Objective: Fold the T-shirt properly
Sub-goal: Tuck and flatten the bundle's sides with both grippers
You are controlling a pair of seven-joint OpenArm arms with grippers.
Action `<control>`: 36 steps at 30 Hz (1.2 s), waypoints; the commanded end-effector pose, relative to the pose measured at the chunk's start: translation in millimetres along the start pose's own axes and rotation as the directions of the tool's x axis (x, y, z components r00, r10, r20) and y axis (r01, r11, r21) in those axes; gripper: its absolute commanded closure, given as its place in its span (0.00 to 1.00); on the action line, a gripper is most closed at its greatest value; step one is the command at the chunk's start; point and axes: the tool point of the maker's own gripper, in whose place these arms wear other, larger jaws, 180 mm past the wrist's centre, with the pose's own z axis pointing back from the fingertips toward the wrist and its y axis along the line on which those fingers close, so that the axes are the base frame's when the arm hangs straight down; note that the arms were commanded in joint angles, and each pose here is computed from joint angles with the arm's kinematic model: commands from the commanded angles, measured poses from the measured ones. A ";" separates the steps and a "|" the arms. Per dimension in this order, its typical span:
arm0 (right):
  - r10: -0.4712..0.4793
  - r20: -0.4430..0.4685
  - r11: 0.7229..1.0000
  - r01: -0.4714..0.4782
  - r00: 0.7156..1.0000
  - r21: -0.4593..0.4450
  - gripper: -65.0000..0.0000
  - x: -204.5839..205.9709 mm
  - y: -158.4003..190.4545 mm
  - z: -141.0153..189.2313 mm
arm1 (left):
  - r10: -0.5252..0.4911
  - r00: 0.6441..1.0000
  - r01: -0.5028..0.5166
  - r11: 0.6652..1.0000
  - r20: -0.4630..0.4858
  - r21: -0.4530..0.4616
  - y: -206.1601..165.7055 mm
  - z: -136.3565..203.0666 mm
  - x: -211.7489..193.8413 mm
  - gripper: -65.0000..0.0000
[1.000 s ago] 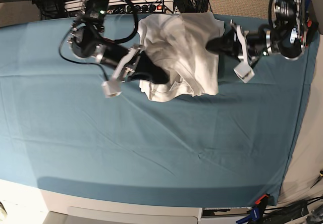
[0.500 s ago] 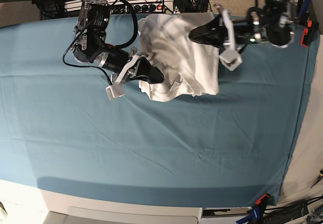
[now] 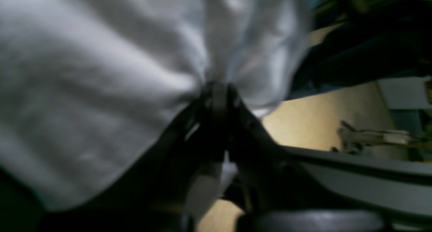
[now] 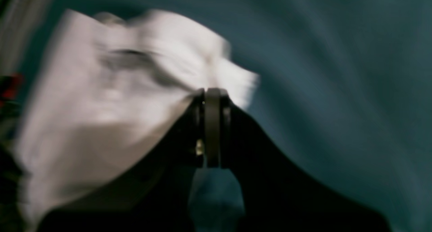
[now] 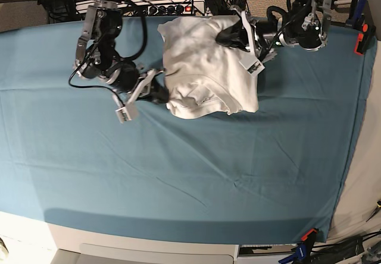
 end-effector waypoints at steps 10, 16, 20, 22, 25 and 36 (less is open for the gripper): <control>0.042 0.074 0.990 -0.031 0.996 -0.138 1.00 35.1 -34.9 11.1 | -0.055 0.998 0.054 0.998 0.031 0.034 -0.2 8.7 15.5 1.00; 0.052 0.088 0.990 -0.040 0.995 -0.139 1.00 45.2 -35.7 10.9 | -0.226 0.964 0.225 0.974 0.139 0.020 -33.5 32.5 54.9 1.00; 0.049 0.075 0.989 -0.038 0.996 -0.140 1.00 42.6 -36.1 10.9 | -0.257 0.957 0.244 0.964 0.133 0.108 -21.9 39.0 60.7 1.00; 0.040 0.076 0.991 -0.030 0.996 -0.129 1.00 42.6 -34.3 10.7 | -0.232 0.966 0.209 0.959 0.111 0.189 -4.9 42.7 59.0 1.00; -0.024 0.141 1.000 0.026 0.990 -0.014 1.00 53.6 -14.6 10.6 | -0.204 0.973 0.166 0.943 0.106 0.288 16.4 51.8 59.4 1.00; -0.282 0.169 0.828 0.151 0.944 0.540 1.00 55.9 96.6 25.6 | -0.129 0.986 0.087 0.941 0.107 0.328 26.0 58.3 47.4 1.00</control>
